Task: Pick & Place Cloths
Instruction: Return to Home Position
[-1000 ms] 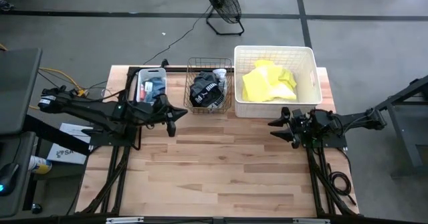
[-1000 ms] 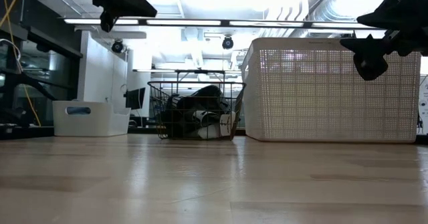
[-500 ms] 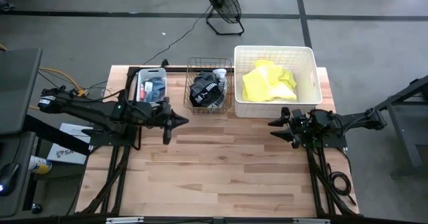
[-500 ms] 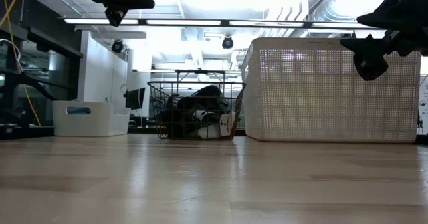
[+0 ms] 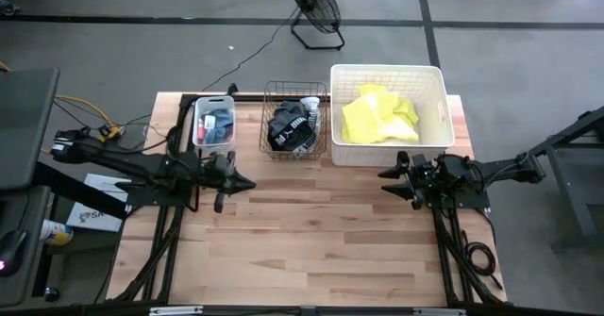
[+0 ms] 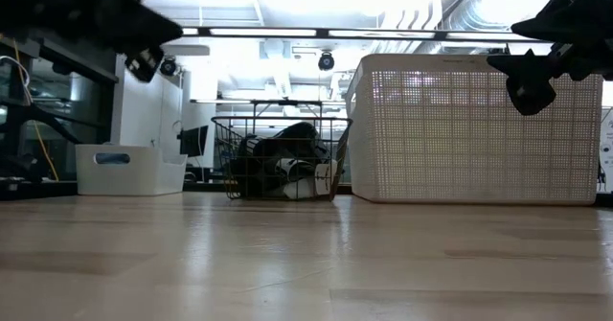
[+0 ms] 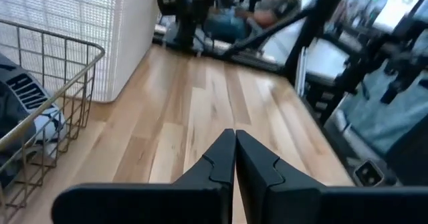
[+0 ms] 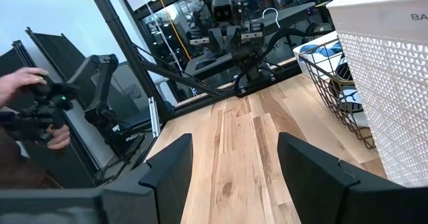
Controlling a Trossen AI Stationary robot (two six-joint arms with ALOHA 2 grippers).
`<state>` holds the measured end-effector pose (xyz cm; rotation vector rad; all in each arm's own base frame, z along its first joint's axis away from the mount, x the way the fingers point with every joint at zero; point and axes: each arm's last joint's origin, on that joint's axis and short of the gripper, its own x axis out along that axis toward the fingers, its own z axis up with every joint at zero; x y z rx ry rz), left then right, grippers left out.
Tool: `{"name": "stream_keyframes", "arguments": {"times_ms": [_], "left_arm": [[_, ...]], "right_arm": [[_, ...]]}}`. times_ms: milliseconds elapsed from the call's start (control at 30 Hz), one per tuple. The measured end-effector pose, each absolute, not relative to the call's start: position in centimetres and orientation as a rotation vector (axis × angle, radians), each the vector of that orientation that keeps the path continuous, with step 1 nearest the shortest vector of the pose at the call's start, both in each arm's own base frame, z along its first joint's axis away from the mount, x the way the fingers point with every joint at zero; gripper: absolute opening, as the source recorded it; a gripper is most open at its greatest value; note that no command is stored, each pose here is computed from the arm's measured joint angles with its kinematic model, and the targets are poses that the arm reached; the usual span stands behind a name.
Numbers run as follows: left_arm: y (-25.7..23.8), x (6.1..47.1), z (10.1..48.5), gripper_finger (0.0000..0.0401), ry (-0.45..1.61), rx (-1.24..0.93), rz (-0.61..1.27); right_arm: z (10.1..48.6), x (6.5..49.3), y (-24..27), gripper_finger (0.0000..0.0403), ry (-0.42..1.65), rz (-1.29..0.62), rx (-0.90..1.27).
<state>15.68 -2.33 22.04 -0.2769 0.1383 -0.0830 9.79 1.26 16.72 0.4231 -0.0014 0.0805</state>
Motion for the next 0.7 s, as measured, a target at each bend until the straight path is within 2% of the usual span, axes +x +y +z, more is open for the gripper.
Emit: {"name": "stream_keyframes", "arguments": {"times_ms": [200, 400, 700], "left_arm": [[-2.0, 14.0, 18.9, 0.001, 0.061, -0.313, -0.086], [-1.6, 13.0, 16.9, 0.001, 0.047, -0.312, 0.004], [-1.2, 12.3, 17.2, 0.001, -0.039, -0.326, 0.081]], "right_arm": [[16.7, 9.8, 1.3, 0.021, 0.0, 0.08, 0.423], [16.7, 9.8, 1.3, 0.021, 0.0, 0.08, 0.423], [16.7, 9.8, 1.3, 0.021, 0.0, 0.081, 0.423]]}}
